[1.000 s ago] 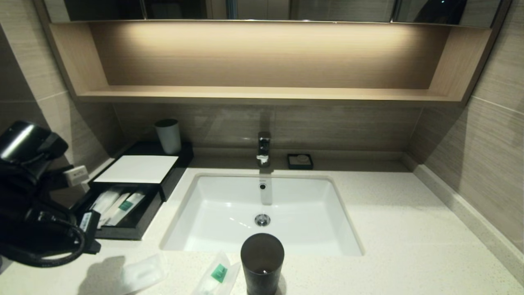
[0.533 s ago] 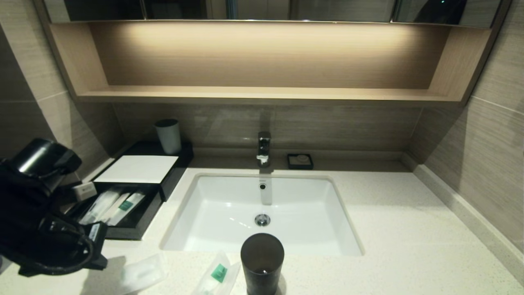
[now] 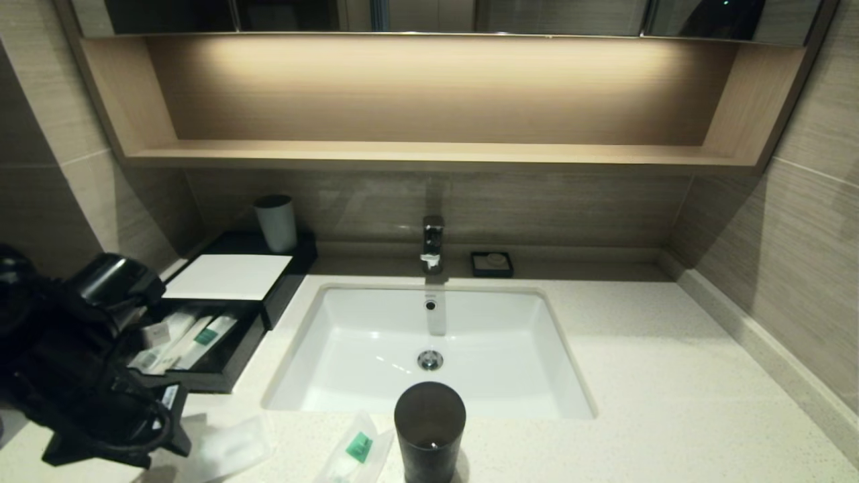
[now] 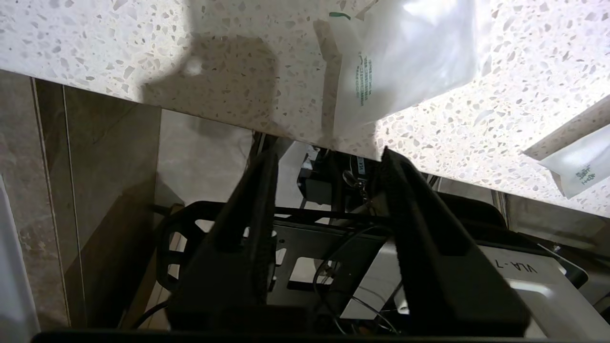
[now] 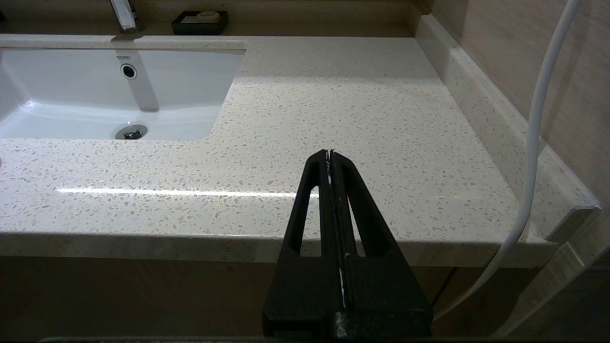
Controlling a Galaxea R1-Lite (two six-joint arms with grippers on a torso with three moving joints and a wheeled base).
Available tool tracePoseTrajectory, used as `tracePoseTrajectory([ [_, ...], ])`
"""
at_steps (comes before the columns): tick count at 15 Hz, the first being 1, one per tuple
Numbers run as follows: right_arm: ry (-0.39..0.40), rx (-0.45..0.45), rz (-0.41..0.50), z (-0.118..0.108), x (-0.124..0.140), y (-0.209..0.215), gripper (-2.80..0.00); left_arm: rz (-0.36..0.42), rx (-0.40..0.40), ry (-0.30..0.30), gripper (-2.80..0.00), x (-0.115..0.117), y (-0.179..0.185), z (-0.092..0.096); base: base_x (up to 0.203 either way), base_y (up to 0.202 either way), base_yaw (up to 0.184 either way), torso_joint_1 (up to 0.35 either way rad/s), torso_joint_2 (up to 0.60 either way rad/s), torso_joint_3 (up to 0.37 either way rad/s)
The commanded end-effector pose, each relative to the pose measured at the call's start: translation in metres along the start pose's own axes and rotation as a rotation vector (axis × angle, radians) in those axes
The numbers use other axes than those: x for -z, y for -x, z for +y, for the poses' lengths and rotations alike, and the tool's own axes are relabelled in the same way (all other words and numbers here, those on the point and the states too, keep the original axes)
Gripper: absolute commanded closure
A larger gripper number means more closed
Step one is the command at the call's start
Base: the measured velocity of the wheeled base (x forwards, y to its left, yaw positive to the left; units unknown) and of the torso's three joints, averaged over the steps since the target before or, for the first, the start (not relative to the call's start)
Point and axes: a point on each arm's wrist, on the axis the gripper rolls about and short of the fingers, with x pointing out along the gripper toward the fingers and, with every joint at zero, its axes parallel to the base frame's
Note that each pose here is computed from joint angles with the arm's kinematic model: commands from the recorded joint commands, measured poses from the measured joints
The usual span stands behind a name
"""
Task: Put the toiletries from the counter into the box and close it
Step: Pick up the bathroom toiletry
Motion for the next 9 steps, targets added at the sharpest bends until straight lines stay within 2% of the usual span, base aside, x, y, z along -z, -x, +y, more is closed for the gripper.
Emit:
tracePoseTrajectory([
  [1, 0.000, 0.000, 0.001, 0.000, 0.000, 0.000, 0.00, 0.037, -0.011, 0.006, -2.80, -0.003, -0.008, 0.000, 0.000, 0.000, 0.000, 0.000, 0.00, 0.000],
  [5, 0.000, 0.000, 0.001, 0.000, 0.000, 0.000, 0.00, 0.047, -0.023, 0.038, -2.80, -0.012, -0.021, -0.002, 0.000, 0.000, 0.000, 0.000, 0.00, 0.000],
  [9, 0.000, 0.000, 0.001, 0.000, 0.000, 0.000, 0.00, 0.058, -0.033, 0.043, -2.80, -0.018, -0.030, -0.003, 0.000, 0.000, 0.000, 0.000, 0.00, 0.000],
])
